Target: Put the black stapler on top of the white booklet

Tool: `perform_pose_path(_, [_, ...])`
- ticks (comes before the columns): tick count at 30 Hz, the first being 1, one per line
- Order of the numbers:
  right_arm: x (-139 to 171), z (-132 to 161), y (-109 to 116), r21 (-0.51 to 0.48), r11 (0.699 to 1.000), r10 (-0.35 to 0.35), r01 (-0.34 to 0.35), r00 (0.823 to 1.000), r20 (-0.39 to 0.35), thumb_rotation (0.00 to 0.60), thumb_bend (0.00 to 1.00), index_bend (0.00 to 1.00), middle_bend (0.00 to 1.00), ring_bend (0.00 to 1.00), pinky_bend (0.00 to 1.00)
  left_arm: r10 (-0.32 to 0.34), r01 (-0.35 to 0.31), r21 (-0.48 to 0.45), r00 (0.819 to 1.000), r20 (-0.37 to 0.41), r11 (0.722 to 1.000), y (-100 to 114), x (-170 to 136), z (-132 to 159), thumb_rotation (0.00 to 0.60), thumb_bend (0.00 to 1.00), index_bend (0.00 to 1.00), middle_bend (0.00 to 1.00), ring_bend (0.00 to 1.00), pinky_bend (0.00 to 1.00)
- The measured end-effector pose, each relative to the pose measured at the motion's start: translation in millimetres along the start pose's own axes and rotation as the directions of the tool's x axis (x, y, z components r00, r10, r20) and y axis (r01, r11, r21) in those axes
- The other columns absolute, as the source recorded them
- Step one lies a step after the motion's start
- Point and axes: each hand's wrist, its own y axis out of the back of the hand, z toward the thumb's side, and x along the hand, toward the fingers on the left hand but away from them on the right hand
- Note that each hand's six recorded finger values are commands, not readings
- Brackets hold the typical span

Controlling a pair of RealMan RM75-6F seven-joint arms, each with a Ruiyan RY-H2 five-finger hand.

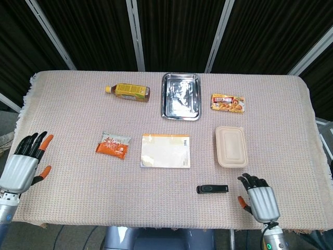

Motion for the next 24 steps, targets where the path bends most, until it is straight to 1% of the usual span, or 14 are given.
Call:
perform_pose_path(5, [-12,21,-25,-0.008,0.999,0.049,-0.049,0.998,-0.044,0.6,0.26,0.3,0.28,0.33,0.43,-0.049,0.049,0.014,0.999,0.002,0.999,-10,4,1,0.6,0.31,0.0,0.0,0.0,0.1])
perform_pose_path(9, [-20,30,-44,-0.012,0.995,0.099,-0.1,0.993,-0.061,0.6,0.26,0.3,0.28,0.33,0.43,-0.044,0.044,0.014,0.999,-0.006,0.999,-9,3,0,0.6,0.31,0.0,0.0,0.0,0.1])
perform_pose_path(14, [-29,36,-54,-0.018,0.992,0.12,-0.121,0.99,-0.071,0.6,0.27,0.33,0.29,0.35,0.44,-0.039,0.039,0.005,0.999,-0.018,0.999,-8,2,-4,0.6,0.31,0.0,0.0,0.0,0.1])
perform_pose_path(17, [-33,38,-55,-0.019,0.992,0.125,-0.127,0.989,-0.076,0.6,0.3,0.4,0.36,0.42,0.51,-0.043,0.043,0.003,0.999,-0.021,0.999,-8,3,-7,0.6,0.31,0.0,0.0,0.0,0.1])
perform_pose_path(19, [-36,40,-55,-0.022,0.992,0.124,-0.126,0.989,-0.08,0.6,0.32,0.49,0.42,0.47,0.56,-0.041,0.041,-0.001,0.999,-0.025,0.999,-7,3,-8,0.6,0.31,0.0,0.0,0.0,0.1])
perform_pose_path(22, [-40,44,-54,-0.016,0.993,0.117,-0.119,0.989,-0.087,0.6,0.33,0.63,0.47,0.53,0.64,-0.039,0.039,-0.004,0.999,-0.028,0.999,-7,3,-10,0.6,0.31,0.0,0.0,0.0,0.1])
perform_pose_path(24, [-41,46,-54,-0.003,0.994,0.11,-0.111,0.99,-0.09,0.6,0.34,0.66,0.5,0.56,0.68,-0.042,0.042,-0.005,0.999,-0.028,0.999,-7,3,-10,0.6,0.31,0.0,0.0,0.0,0.1])
